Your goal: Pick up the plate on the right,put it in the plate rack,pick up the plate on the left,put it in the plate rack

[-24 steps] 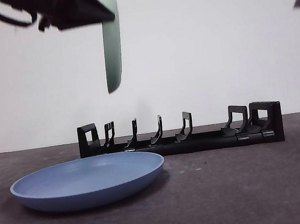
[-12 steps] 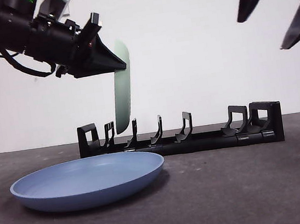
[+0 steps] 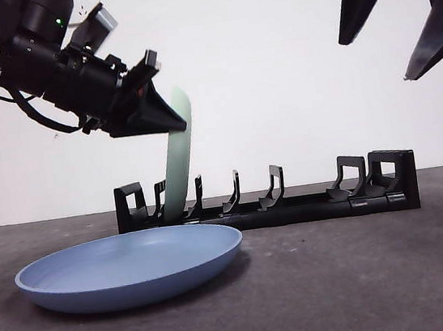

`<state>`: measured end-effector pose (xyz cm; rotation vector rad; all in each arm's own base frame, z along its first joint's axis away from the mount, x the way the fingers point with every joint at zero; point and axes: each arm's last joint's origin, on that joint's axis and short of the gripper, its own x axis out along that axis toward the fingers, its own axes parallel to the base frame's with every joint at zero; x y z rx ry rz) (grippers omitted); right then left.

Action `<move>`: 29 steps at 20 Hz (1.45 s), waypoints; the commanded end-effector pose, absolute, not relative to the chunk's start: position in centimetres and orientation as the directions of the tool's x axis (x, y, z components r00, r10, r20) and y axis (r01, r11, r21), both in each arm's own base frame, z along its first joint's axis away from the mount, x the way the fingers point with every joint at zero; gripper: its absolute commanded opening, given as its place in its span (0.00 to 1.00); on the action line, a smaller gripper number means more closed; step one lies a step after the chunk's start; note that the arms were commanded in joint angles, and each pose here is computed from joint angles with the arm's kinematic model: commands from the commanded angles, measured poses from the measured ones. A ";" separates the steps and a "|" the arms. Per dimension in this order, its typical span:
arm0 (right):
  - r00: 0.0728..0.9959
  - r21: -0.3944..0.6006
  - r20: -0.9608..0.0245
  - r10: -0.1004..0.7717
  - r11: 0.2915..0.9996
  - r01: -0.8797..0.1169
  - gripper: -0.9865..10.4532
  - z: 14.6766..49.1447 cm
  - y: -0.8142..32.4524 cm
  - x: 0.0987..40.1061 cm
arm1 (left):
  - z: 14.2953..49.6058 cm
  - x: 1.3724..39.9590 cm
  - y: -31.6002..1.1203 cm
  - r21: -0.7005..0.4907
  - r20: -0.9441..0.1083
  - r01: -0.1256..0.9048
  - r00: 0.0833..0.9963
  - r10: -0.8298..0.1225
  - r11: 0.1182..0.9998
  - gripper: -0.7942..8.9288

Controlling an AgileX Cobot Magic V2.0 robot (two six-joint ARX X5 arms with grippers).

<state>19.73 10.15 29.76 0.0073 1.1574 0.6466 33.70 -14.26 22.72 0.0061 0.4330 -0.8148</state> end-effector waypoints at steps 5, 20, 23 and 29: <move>0.246 0.326 -0.845 0.474 0.824 -0.464 0.42 29.5 10.2 19.8 | 22.2 33.8 -14.0 -0.066 -0.425 0.716 0.610 -0.669 0.695 0.07; 0.269 0.309 -0.845 0.463 0.831 -0.463 0.42 29.6 10.2 19.9 | 22.1 33.6 -14.3 -0.104 -0.427 0.732 0.578 -0.695 0.673 0.28; 0.272 0.306 -0.844 0.462 0.832 -0.463 0.42 29.6 10.2 19.9 | 22.3 33.5 -14.3 -0.126 -0.426 0.723 0.578 -0.696 0.679 0.28; 0.279 0.305 -0.840 0.465 0.831 -0.465 0.42 29.6 10.2 20.0 | 24.1 32.5 -13.9 -0.129 -0.413 0.721 0.585 -0.698 0.681 0.29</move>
